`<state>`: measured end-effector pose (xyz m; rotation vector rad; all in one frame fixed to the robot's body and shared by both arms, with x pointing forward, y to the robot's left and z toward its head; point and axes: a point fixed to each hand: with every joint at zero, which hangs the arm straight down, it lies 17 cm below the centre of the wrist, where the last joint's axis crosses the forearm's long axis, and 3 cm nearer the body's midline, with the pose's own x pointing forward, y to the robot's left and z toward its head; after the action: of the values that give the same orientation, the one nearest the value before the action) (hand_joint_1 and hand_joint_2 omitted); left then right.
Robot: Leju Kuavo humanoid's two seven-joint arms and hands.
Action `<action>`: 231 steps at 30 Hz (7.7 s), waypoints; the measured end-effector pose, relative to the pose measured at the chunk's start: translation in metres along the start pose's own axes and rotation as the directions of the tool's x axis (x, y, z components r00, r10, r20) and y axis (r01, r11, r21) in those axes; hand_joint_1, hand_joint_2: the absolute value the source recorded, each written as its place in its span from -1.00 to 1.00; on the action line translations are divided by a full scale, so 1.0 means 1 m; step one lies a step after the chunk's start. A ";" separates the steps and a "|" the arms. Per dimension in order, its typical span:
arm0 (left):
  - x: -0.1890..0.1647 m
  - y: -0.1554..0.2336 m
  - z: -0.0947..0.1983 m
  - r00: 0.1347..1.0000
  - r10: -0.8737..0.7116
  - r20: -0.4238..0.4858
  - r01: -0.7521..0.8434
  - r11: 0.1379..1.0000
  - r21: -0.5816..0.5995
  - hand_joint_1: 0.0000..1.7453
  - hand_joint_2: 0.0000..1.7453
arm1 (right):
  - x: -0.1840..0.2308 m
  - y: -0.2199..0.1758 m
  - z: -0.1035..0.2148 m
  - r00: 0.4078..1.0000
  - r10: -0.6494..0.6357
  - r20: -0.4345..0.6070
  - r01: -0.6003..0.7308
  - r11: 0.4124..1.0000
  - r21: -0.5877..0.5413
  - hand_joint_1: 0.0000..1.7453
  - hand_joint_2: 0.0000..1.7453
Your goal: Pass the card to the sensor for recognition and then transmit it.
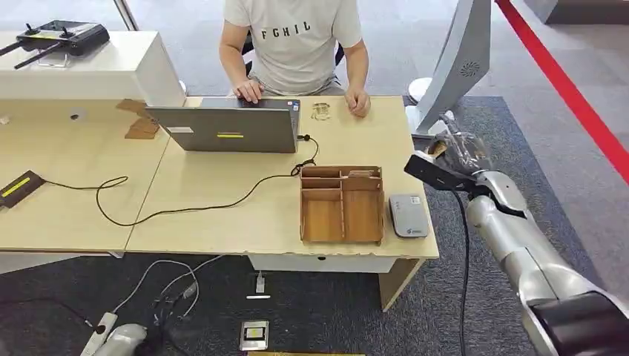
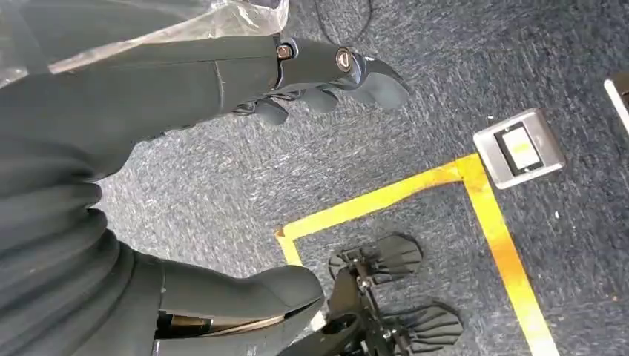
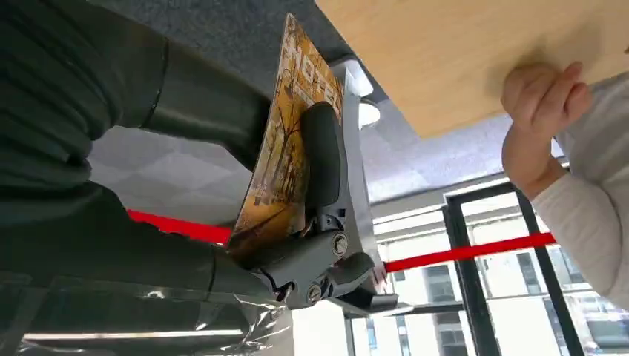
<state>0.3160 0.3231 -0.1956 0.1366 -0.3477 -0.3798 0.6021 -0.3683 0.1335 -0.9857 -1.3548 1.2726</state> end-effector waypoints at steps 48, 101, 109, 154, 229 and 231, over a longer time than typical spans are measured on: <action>-0.003 0.020 0.001 1.000 0.029 -0.009 -0.028 0.999 0.031 -1.00 1.00 | 0.022 0.095 0.038 0.995 -0.101 0.001 0.098 0.976 0.196 1.00 1.00; 0.010 0.007 0.001 1.000 -0.025 0.017 0.025 0.999 0.021 -1.00 1.00 | 0.035 0.025 0.015 0.988 -0.061 0.145 0.062 0.998 0.000 1.00 1.00; 0.028 -0.006 0.004 0.999 -0.035 0.038 0.035 0.999 0.006 -1.00 1.00 | 0.069 -0.013 -0.006 0.976 -0.028 0.216 0.044 0.997 -0.066 1.00 1.00; 0.093 -0.095 0.021 0.968 -0.213 0.133 0.220 0.975 -0.037 -1.00 1.00 | 0.184 -0.065 -0.075 0.962 0.179 0.208 -0.194 0.979 0.056 1.00 1.00; 0.013 -0.035 0.000 0.988 -0.152 0.030 0.152 0.988 0.006 -1.00 1.00 | 0.121 -0.181 -0.018 0.950 -0.264 0.168 0.266 0.964 0.009 -1.00 1.00; 0.012 -0.032 0.000 0.988 -0.153 0.027 0.153 0.988 0.011 -1.00 1.00 | 0.129 -0.172 -0.009 0.956 -0.224 0.188 0.225 0.974 0.017 -1.00 1.00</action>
<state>0.3154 0.2895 -0.1986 0.1673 -0.3677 -0.5324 0.5994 -0.2613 0.3197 -0.7031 -1.5689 1.2124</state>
